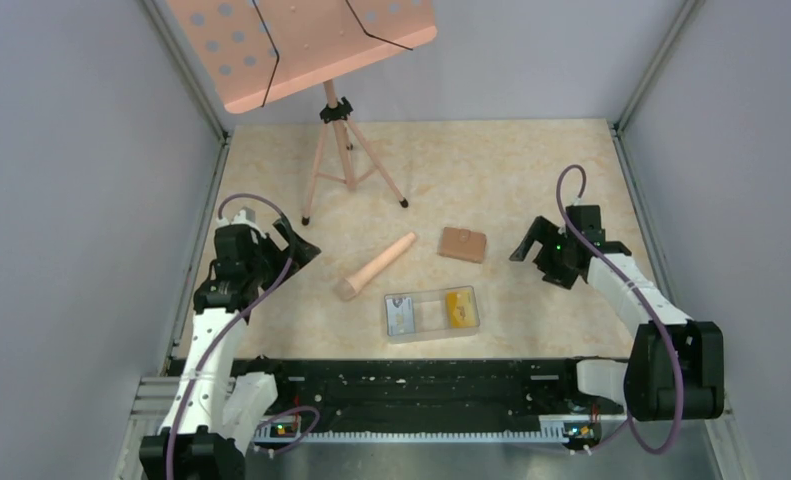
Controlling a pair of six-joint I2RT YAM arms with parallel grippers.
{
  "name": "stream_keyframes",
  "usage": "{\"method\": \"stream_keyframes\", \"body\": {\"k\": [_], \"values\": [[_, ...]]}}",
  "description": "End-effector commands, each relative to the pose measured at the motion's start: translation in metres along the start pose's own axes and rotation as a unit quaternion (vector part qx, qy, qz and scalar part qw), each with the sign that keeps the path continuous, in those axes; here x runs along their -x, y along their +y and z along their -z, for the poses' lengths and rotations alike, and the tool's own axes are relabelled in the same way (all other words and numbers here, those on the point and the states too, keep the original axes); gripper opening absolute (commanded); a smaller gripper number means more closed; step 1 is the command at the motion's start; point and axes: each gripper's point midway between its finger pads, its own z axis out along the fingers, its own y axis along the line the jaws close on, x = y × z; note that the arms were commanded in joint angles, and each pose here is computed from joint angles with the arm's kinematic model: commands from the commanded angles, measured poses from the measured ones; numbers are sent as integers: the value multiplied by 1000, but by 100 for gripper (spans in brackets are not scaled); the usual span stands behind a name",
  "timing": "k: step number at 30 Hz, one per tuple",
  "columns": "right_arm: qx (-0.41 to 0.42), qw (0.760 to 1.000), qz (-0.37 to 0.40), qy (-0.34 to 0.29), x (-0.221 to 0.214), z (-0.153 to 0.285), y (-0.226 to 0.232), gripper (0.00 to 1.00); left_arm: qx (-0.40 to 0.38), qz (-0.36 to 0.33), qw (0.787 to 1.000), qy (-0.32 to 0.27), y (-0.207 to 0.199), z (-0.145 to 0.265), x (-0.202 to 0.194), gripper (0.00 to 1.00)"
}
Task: Put the credit cards into the card holder
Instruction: Move the storage box to the center of the board.
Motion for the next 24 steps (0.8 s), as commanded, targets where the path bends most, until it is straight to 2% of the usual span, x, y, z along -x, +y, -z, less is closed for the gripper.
{"method": "stream_keyframes", "body": {"k": [1, 6, 10, 16, 21, 24], "values": [[57, 998, 20, 1, 20, 9, 31, 99, -14, -3, 1000, -7, -8, -6, 10, 99], [73, 995, 64, 38, 17, 7, 37, 98, -47, -27, 998, 22, -15, -20, 4, 99], [97, 988, 97, 74, 4, 3, 43, 91, -58, -30, 995, 78, -13, -32, -12, 99], [124, 969, 143, 161, -38, -5, 59, 80, -74, -27, 984, 158, -22, -45, -47, 96], [151, 950, 168, 218, -75, -2, 74, 69, -85, -48, 978, 183, -45, -56, -69, 95], [152, 948, 175, 218, -76, 9, 77, 67, -94, -51, 976, 191, -60, -60, -79, 94]]}}
